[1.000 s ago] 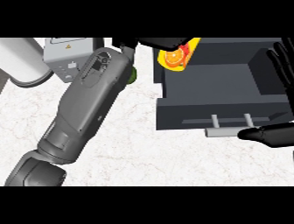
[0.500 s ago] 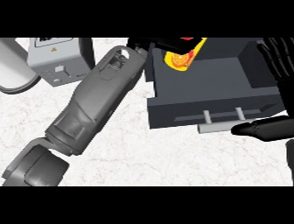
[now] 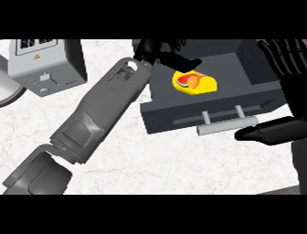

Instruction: Pick up the cup, place it into the drawer and close the drawer

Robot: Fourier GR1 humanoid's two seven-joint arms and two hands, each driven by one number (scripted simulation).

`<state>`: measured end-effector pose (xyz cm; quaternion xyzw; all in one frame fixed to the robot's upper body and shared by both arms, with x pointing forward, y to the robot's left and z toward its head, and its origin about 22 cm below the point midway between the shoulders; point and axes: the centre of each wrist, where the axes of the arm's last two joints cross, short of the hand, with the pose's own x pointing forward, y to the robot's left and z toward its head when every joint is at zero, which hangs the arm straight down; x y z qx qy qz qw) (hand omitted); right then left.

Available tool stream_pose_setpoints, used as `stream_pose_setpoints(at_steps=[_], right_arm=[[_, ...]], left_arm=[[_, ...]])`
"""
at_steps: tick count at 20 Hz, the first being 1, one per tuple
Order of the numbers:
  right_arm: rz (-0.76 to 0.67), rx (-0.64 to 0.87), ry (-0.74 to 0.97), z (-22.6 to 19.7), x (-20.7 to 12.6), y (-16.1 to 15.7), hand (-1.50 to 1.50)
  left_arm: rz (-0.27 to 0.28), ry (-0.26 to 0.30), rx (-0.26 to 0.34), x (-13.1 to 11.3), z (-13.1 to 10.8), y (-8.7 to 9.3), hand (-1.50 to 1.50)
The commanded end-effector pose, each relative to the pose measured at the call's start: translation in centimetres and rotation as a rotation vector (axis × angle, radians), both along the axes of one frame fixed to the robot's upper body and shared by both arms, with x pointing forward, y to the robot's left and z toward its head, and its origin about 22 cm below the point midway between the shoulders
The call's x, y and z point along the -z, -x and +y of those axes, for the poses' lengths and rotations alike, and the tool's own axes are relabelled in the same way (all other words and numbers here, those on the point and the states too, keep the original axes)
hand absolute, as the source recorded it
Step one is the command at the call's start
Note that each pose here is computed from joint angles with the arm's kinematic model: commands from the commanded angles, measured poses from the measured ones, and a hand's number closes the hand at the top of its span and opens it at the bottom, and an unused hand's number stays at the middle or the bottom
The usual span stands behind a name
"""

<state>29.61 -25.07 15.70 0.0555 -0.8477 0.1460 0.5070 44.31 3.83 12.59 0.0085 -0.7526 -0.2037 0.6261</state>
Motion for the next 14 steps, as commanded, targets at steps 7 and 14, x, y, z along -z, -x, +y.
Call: stream_pose_setpoints(at_steps=[7,14], right_arm=[[0.020,-0.323,-0.015,3.2,0.1,-0.3,1.50],[0.128,-0.582,0.217,5.1,0.8,0.2,1.50]], left_arm=[[-0.010,0.229,0.018,1.1,0.3,0.6,-1.50],[-0.114,0.432,0.013,-0.8,-0.2,0.5,-1.50]])
